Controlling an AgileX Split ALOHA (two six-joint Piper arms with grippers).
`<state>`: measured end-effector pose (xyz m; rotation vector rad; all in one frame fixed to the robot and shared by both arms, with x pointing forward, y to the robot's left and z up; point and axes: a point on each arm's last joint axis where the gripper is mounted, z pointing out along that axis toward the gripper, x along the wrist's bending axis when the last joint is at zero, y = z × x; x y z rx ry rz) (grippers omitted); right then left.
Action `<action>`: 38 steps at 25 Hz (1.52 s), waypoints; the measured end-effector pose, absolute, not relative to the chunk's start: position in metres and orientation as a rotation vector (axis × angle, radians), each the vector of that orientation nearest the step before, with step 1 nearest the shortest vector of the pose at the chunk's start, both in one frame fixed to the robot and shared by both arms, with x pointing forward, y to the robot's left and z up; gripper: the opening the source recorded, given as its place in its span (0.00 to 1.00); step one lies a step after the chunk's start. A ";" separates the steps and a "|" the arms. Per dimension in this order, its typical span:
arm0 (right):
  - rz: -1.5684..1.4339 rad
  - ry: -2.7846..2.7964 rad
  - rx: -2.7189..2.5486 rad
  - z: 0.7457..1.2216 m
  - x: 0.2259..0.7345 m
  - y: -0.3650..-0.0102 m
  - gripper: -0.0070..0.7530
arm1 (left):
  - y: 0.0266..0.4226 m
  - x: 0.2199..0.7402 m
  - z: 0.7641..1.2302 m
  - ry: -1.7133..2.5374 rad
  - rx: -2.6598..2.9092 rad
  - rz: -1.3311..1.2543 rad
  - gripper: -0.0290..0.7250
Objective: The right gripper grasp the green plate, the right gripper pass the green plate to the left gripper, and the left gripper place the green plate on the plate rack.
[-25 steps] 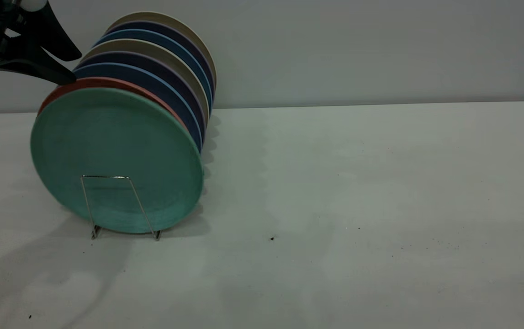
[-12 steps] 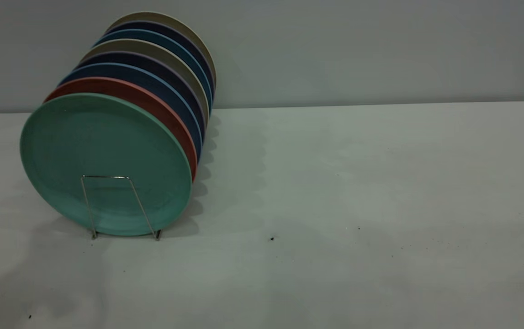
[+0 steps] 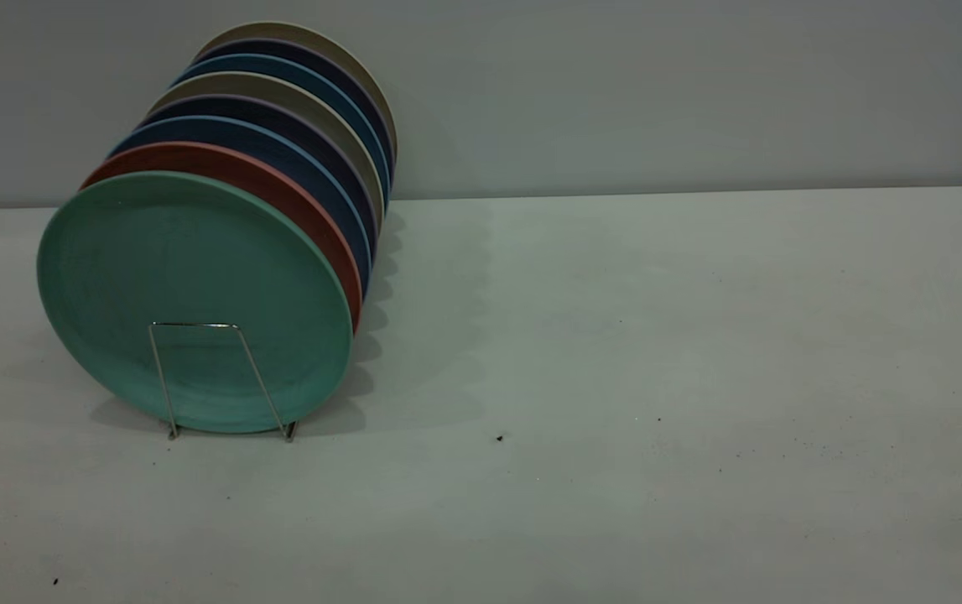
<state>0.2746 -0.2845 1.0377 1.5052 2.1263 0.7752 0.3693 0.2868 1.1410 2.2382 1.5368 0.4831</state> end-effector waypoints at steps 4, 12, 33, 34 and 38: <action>0.797 2.139 1.468 1.038 0.272 -0.284 0.59 | 0.296 0.338 1.127 1.695 2.136 0.550 0.44; 0.866 2.067 1.461 1.041 0.262 -0.287 0.59 | 0.302 0.277 1.069 1.791 1.999 0.607 0.59; 0.927 1.869 1.486 1.043 0.244 -0.291 0.59 | 0.304 0.244 1.033 1.747 1.849 0.715 0.62; 0.942 1.821 1.480 1.043 0.239 -0.292 0.59 | 0.304 0.244 1.033 1.747 1.849 0.715 0.62; 0.951 1.737 1.482 1.042 0.229 -0.292 0.59 | 0.304 0.243 1.033 1.746 1.846 0.718 0.63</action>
